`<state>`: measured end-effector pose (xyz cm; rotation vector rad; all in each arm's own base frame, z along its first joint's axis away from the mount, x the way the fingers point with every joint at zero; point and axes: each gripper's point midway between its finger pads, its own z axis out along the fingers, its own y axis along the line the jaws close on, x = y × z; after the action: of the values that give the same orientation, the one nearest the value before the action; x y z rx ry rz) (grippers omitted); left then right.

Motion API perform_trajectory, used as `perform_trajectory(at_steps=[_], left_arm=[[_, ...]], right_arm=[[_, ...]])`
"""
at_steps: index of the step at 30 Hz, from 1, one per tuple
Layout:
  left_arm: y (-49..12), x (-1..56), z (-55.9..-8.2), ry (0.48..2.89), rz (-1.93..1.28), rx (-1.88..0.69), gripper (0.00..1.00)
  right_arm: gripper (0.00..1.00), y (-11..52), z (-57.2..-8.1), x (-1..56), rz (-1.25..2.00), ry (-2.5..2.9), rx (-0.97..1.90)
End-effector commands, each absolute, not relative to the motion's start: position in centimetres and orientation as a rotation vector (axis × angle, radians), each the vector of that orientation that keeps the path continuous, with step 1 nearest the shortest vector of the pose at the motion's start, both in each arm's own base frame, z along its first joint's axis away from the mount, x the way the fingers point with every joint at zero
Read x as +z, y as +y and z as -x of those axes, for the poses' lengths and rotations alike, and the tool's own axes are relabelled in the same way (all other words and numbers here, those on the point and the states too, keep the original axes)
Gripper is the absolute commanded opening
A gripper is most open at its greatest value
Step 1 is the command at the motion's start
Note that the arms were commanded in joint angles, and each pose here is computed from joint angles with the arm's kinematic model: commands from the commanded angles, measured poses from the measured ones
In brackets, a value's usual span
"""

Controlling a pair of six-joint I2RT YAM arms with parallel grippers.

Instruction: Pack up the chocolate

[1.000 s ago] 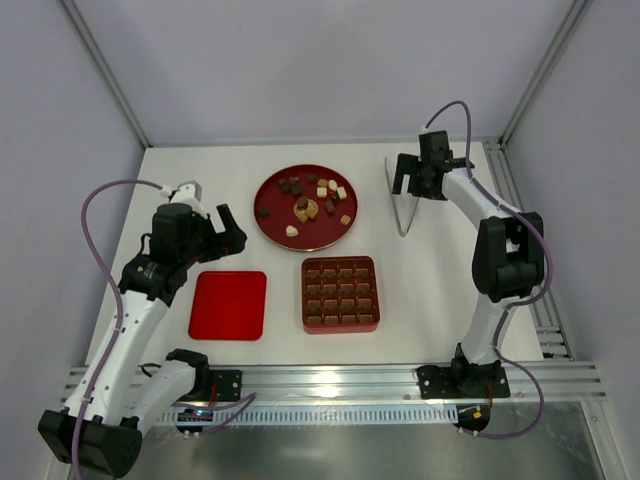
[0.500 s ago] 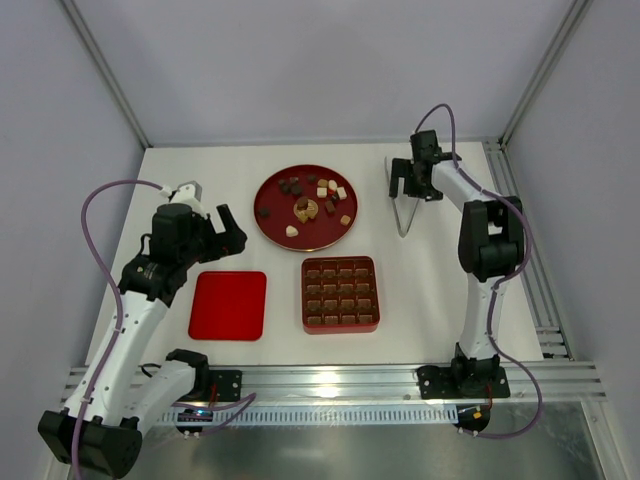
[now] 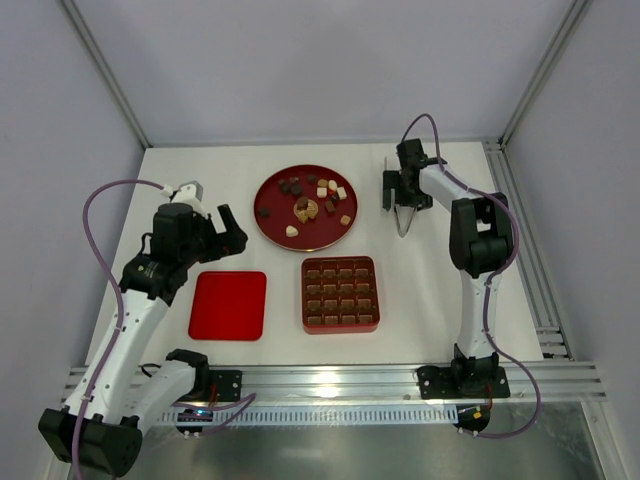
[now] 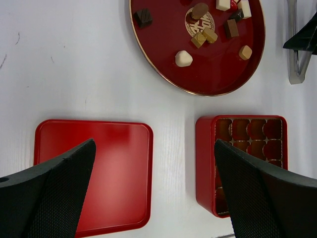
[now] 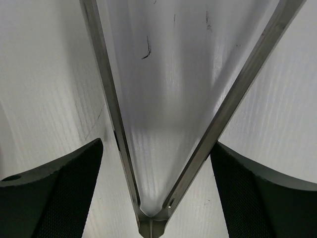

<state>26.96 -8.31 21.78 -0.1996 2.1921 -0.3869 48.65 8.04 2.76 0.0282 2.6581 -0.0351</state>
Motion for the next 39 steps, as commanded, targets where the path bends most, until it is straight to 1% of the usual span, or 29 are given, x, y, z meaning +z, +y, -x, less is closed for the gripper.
perform_trajectory(at_steps=[1, 6, 7, 12, 15, 17, 19, 20, 21, 24, 32, 39], left_arm=[[-8.5, 22.1, -27.3, 2.171, 0.191, -0.397, 1.0], [-8.4, 22.1, -27.3, 2.174, 0.191, -0.396, 1.0], [-8.4, 22.0, -27.3, 2.175, 0.193, -0.395, 1.0], [-8.4, 22.0, -27.3, 2.175, 0.195, -0.396, 1.0], [-8.4, 21.9, -27.3, 2.178, 0.195, -0.395, 1.0], [-8.4, 21.9, -27.3, 2.176, 0.197, -0.396, 1.0], [-8.4, 21.8, -27.2, 2.18, 0.194, -0.396, 1.0], [-8.4, 21.8, -27.2, 2.181, 0.196, -0.394, 1.0], [-8.4, 21.7, -27.2, 2.183, 0.194, -0.395, 1.0], [-8.4, 21.7, -27.2, 2.182, 0.2, -0.394, 1.0], [-8.3, 21.8, -27.3, 2.181, 0.202, -0.387, 1.0], [-8.2, 21.7, -27.2, 2.184, 0.201, -0.383, 1.0]], right_arm=[[0.88, 8.0, -49.6, 4.1, -0.034, 2.61, -0.053], [0.85, 8.0, -49.1, 3.5, -0.04, 2.62, -0.051], [0.82, 8.0, -49.0, 3.3, -0.041, 2.627, -0.048], [0.77, 8.2, -48.9, 3.1, -0.048, 2.631, -0.034], [0.72, 8.4, -48.7, 2.8, -0.046, 2.642, -0.017], [0.64, 8.6, -48.7, 2.7, -0.045, 2.647, -0.002], [0.6, 8.8, -48.5, 2.4, -0.044, 2.655, 0.013], [0.55, 8.8, -48.5, 2.4, -0.046, 2.657, 0.013], [0.54, 8.8, -48.4, 2.5, -0.054, 2.654, 0.009], [0.53, 8.6, -48.4, 3.4, -0.062, 2.634, 0.004], [0.52, 8.2, -48.5, 10.4, -0.069, 2.501, 0.011], [0.52, 8.1, -47.0, 14.0, -0.075, 2.44, 0.031]])
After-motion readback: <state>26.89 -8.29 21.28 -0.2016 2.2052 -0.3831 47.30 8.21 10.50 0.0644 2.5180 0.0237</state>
